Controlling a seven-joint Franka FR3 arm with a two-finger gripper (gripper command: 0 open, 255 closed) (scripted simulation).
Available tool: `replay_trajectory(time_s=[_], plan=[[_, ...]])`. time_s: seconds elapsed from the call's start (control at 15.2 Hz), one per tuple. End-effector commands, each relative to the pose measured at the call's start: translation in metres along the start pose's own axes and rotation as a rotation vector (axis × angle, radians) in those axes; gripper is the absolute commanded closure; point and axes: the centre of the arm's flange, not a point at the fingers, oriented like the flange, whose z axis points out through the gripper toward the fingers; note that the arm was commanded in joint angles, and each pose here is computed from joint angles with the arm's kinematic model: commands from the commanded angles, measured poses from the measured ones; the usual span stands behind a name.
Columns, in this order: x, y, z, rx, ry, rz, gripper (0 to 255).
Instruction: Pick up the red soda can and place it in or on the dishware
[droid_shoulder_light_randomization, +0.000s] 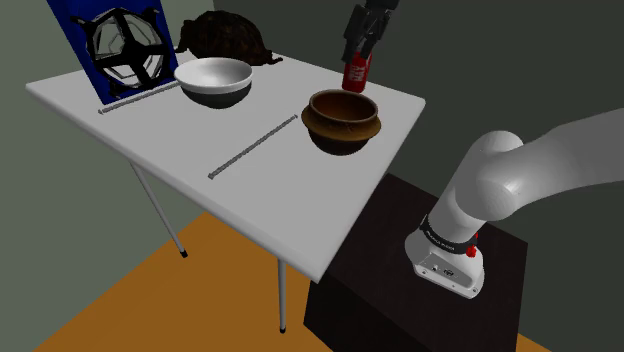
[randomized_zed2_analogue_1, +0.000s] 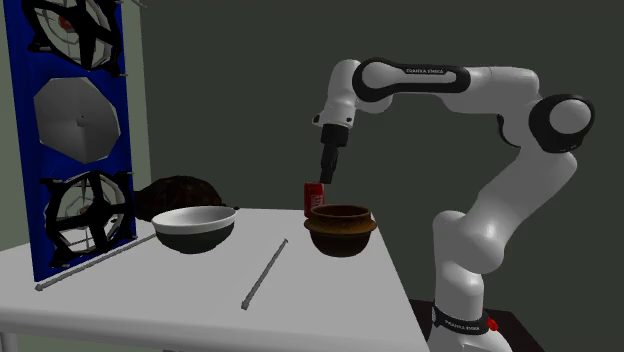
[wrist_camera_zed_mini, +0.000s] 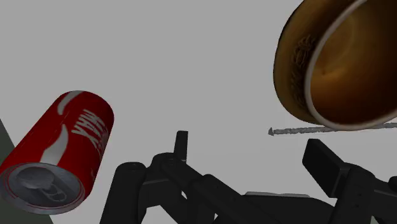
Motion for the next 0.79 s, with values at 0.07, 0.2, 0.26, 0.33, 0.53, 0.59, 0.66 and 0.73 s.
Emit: replay_trajectory(time_s=[0.07, 0.2, 0.26, 0.33, 0.53, 0.59, 0.66, 0.73], plan=[[0.006, 0.011, 0.001, -0.010, -0.014, -0.015, 0], [0.019, 0.033, 0.002, -0.029, -0.043, -0.045, 0], [0.026, 0.044, 0.003, -0.038, -0.058, -0.060, 0], [0.033, 0.054, 0.003, -0.048, -0.072, -0.074, 0], [0.054, 0.086, 0.005, -0.076, -0.115, -0.119, 0], [0.062, 0.096, 0.006, -0.086, -0.130, -0.134, 0], [0.069, 0.106, 0.006, -0.096, -0.144, -0.149, 0], [0.077, 0.116, 0.007, -0.105, -0.158, -0.164, 0]])
